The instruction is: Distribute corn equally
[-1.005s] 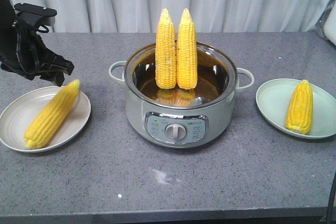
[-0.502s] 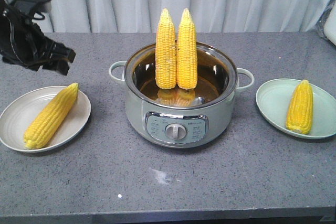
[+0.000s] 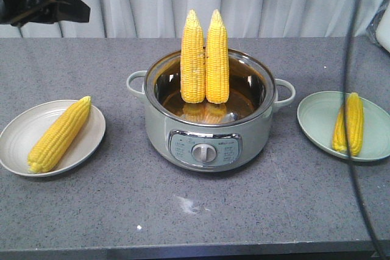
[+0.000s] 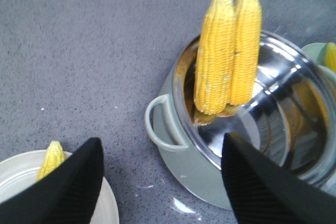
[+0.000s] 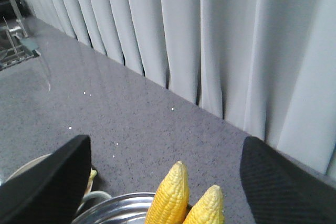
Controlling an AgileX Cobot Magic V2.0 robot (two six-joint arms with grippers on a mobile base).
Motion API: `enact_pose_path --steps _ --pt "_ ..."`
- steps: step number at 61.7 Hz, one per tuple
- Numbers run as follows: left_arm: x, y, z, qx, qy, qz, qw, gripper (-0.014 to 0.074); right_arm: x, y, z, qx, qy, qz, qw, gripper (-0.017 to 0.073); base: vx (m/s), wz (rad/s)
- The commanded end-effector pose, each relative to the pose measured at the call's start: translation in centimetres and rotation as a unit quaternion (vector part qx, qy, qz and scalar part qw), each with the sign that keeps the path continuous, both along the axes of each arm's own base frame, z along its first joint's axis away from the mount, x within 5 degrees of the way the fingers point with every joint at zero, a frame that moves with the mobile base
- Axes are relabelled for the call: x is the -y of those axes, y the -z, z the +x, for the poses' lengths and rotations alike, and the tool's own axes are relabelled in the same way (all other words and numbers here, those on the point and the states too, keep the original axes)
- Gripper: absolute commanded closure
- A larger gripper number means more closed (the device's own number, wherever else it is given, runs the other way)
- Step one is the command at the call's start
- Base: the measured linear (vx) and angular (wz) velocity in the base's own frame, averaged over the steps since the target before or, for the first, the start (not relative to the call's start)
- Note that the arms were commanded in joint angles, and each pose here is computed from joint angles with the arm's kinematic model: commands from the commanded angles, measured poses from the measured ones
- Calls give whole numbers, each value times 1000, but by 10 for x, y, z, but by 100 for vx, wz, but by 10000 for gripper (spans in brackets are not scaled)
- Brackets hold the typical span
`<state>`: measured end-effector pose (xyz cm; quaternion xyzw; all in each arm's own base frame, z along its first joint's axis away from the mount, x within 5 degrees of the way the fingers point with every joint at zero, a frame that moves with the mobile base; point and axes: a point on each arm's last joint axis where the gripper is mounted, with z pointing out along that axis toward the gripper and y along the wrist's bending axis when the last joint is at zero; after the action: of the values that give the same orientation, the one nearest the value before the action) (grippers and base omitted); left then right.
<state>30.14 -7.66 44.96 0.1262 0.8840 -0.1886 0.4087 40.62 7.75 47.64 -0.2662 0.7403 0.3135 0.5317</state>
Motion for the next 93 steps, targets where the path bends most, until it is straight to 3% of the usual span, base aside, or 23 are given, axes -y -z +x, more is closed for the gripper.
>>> enact_pose_path --steps 1,13,34,52,62,83,93 --pt "0 -26 -15 57 0 -27 998 123 -17 -6 7 24 3 7 1000 -1 0 0" --pt "1 -21 -17 29 12 -19 999 123 -36 45 45 -19 30 -43 998 -3 0 0" --pt "1 -21 -17 29 14 -15 999 123 -42 94 72 -85 19 -32 996 -3 0 0" --pt "1 -21 -17 30 14 -14 999 123 -45 114 77 -129 1 -36 991 17 0 0" --pt "1 -21 -17 30 14 -14 999 123 -45 115 75 -135 -6 -40 990 157 0 0" --pt "1 -21 -17 30 14 -12 999 123 -46 116 74 -129 -20 -47 990 555 0 0" --pt "1 -20 -17 29 14 -11 999 123 -44 103 71 -93 -15 -53 994 568 0 0"
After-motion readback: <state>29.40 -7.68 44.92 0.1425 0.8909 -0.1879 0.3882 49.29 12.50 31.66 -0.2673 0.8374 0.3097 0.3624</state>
